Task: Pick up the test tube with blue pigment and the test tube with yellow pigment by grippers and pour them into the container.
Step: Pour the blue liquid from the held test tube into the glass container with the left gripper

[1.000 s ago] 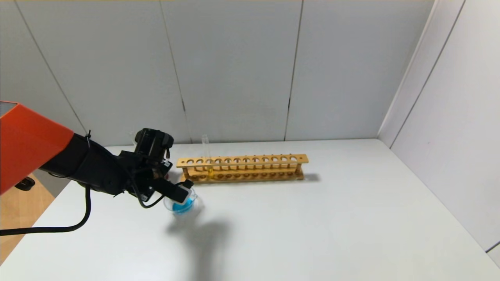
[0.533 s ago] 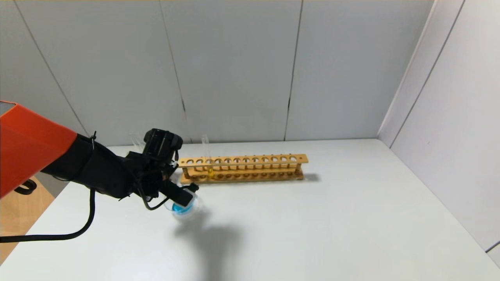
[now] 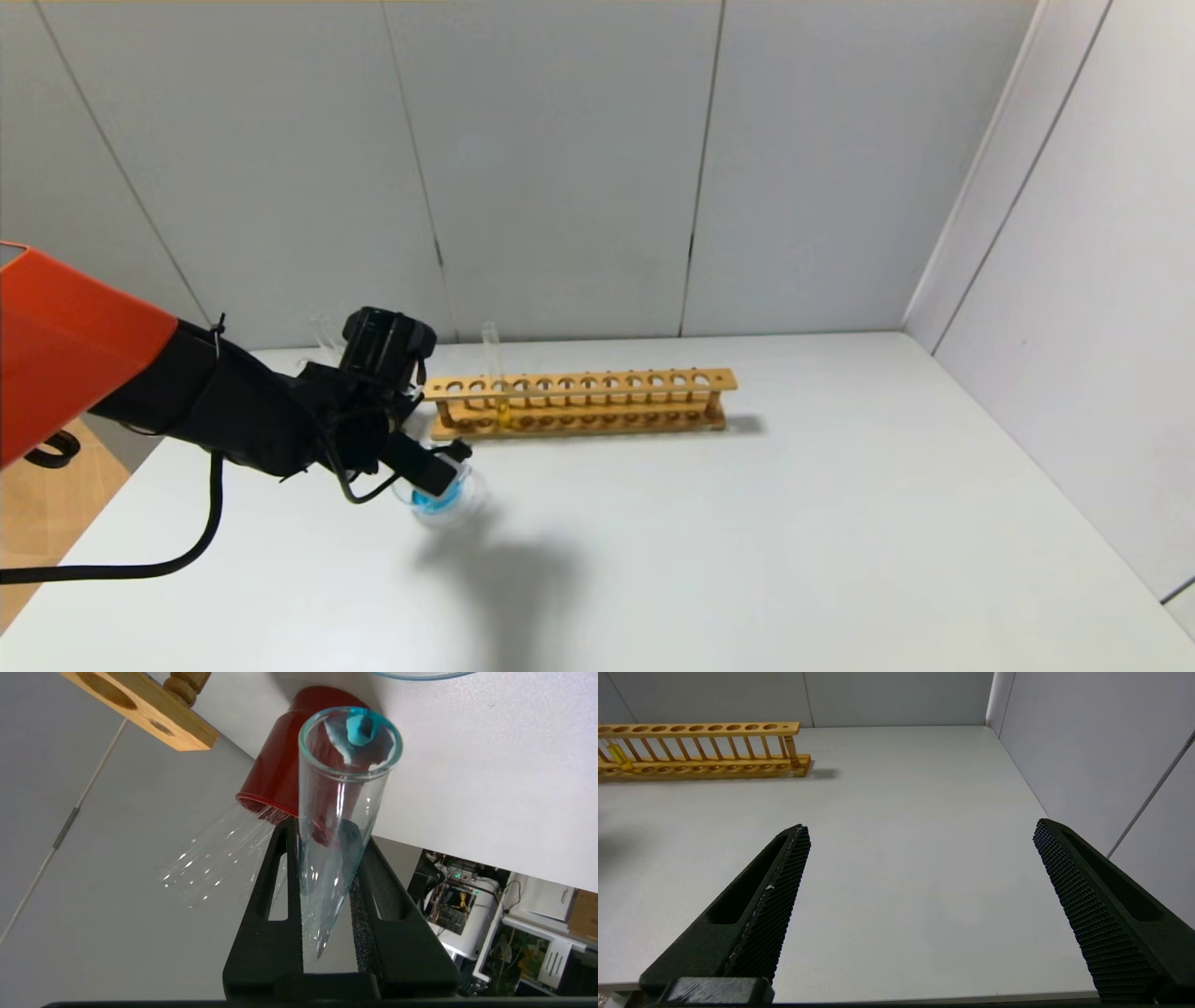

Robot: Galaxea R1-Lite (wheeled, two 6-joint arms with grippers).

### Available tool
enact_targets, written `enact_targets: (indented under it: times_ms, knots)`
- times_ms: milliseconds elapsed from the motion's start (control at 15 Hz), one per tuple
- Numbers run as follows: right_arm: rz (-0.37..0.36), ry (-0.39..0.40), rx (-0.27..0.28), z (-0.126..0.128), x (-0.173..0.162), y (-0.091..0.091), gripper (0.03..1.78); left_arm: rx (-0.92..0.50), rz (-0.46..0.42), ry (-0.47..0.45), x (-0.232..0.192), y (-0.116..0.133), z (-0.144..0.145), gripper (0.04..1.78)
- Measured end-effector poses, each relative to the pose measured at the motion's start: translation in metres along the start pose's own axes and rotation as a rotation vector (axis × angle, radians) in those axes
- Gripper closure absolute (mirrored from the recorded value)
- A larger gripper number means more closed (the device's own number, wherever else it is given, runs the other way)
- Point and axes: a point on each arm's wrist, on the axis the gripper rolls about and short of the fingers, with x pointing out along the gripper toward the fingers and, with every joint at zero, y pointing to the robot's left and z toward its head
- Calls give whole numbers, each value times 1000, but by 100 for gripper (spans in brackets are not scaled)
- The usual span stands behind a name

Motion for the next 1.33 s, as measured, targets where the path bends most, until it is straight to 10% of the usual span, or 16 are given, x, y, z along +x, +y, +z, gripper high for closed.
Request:
enact_targets:
  times_ms: [867, 1333]
  knots:
    - [0, 0, 0, 0, 0, 0, 6, 21, -9, 41, -6, -4, -3, 148]
    - [0, 0, 0, 0, 0, 0, 6, -404, 113, -111, -24, 1, -17, 148]
